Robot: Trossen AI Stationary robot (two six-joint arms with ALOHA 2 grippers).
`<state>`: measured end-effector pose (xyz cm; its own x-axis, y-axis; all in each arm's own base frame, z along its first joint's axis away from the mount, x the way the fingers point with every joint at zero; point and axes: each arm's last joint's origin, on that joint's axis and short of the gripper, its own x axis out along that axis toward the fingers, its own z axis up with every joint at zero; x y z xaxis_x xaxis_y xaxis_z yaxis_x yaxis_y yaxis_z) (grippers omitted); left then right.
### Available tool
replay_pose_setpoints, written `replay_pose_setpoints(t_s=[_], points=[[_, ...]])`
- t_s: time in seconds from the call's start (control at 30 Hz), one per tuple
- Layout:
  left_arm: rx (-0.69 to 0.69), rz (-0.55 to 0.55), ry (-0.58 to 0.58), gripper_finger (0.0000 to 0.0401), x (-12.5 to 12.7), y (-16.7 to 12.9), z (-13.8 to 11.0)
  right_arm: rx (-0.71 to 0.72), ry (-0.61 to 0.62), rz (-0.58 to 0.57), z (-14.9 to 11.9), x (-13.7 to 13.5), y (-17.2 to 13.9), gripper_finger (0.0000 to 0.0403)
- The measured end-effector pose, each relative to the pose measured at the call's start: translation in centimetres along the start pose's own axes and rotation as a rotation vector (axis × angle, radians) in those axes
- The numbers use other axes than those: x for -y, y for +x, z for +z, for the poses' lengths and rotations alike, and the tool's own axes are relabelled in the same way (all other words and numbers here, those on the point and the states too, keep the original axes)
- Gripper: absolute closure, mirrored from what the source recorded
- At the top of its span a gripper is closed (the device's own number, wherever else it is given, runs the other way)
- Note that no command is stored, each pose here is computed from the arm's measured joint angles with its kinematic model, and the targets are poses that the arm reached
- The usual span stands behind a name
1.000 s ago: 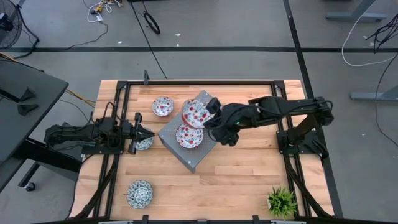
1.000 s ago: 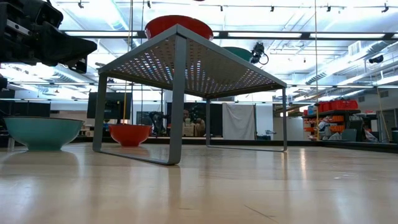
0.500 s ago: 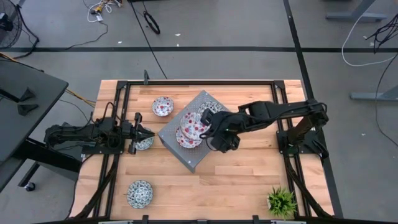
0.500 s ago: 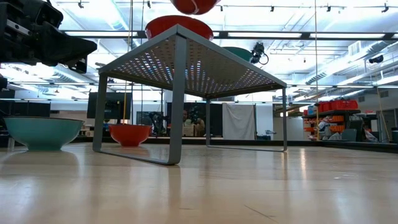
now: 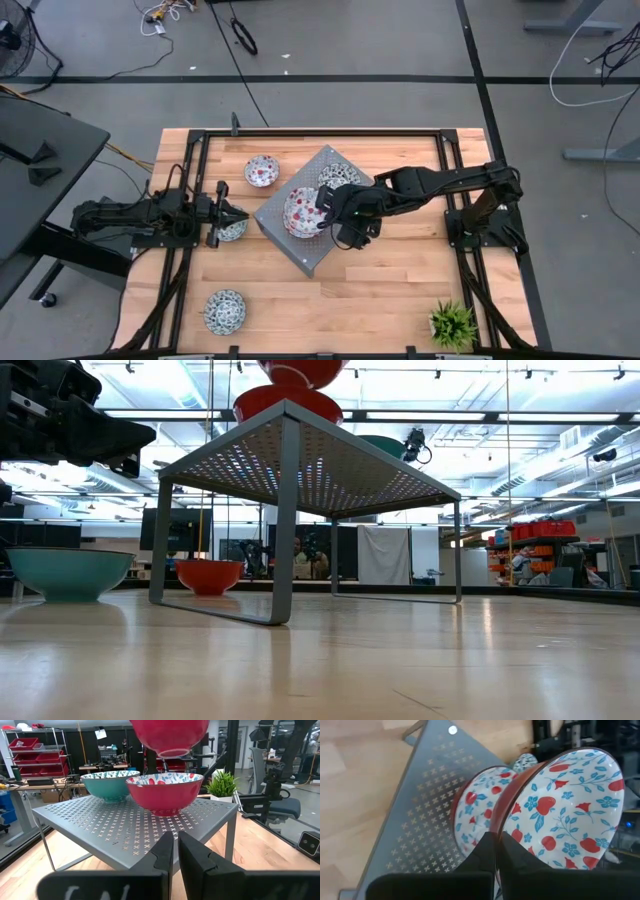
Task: Pick & Place Mini bowls
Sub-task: Stack the right red patterned bowl on top of the red patterned bowl on the shelf
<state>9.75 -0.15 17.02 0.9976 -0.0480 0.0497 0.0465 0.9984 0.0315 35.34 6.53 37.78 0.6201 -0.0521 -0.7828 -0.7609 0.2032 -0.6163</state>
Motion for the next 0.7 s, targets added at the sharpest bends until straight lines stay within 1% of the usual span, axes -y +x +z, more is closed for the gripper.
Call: replay_pose_setpoints(t_s=[0.1,0.33,0.7], points=[[0.000,0.000,0.000,0.0371,0.0,0.0,0.0,-0.017,-0.024,-0.018,0.1,0.2,0.4,0.0403],[-0.001,0.000,0.000,0.0371,0.0,0.0,0.0,-0.062,-0.065,0.011,0.2,0.1,2.0,0.0403],[0.000,0.000,0.000,0.0371,0.0,0.0,0.0,-0.089,-0.057,0.058,-0.2,0.0,3.9,0.0403]])
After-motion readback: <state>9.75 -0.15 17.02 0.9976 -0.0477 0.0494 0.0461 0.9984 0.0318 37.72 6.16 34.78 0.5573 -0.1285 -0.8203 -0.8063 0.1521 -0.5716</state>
